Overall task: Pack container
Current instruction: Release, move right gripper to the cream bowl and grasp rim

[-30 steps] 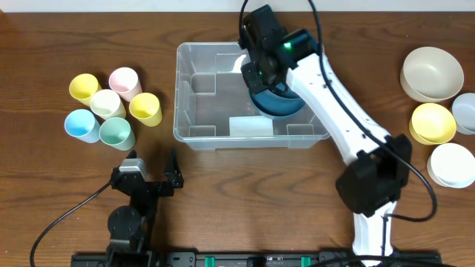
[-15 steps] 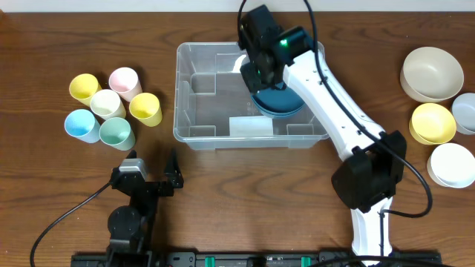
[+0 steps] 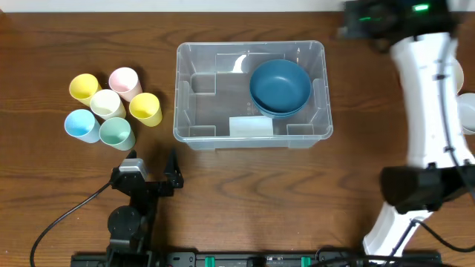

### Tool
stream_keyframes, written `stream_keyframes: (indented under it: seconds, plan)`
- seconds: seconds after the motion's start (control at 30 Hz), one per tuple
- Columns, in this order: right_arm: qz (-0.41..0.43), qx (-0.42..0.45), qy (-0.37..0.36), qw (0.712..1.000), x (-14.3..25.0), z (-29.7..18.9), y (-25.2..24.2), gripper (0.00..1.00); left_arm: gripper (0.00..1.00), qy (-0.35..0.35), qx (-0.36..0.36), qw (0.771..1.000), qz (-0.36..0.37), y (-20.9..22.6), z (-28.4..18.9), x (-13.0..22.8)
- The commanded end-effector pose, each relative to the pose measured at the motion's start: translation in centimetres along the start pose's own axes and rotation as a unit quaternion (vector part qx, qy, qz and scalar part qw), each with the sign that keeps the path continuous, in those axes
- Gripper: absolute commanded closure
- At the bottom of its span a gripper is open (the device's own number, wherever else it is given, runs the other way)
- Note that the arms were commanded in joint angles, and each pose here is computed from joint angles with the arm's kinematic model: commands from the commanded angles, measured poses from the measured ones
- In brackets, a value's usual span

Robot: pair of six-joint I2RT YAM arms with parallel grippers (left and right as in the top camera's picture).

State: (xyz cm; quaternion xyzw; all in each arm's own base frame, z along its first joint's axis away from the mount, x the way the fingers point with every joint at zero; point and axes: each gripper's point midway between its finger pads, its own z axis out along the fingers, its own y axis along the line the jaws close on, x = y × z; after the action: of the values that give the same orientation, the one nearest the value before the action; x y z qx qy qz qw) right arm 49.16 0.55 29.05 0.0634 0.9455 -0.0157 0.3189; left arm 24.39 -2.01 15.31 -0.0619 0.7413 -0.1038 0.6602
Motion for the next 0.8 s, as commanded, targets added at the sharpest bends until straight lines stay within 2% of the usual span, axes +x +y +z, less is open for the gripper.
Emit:
stream_keyframes:
  seconds: [0.0, 0.13, 0.4, 0.77]
  plan:
    - [0.076, 0.026, 0.027, 0.996, 0.6, 2.3, -5.4, 0.40, 0.02, 0.023, -0.016, 1.000, 0.009, 0.8, 0.1, 1.6]
    - [0.113, 0.037, 0.059, 0.991, 1.8, 5.1, -9.3, 0.42, 0.02, 0.023, -0.016, 1.000, 0.009, 0.8, 0.1, 1.6]
    - [0.129, 0.086, 0.115, 0.981, 4.7, 10.6, -13.4, 0.41, 0.02, 0.023, -0.016, 1.000, 0.009, 0.8, 0.1, 1.6]
    - [0.083, 0.085, 0.169, 0.978, 7.9, 16.8, -15.6, 0.36, 0.02, 0.023, -0.016, 1.000, 0.009, 0.8, 0.1, 1.6]
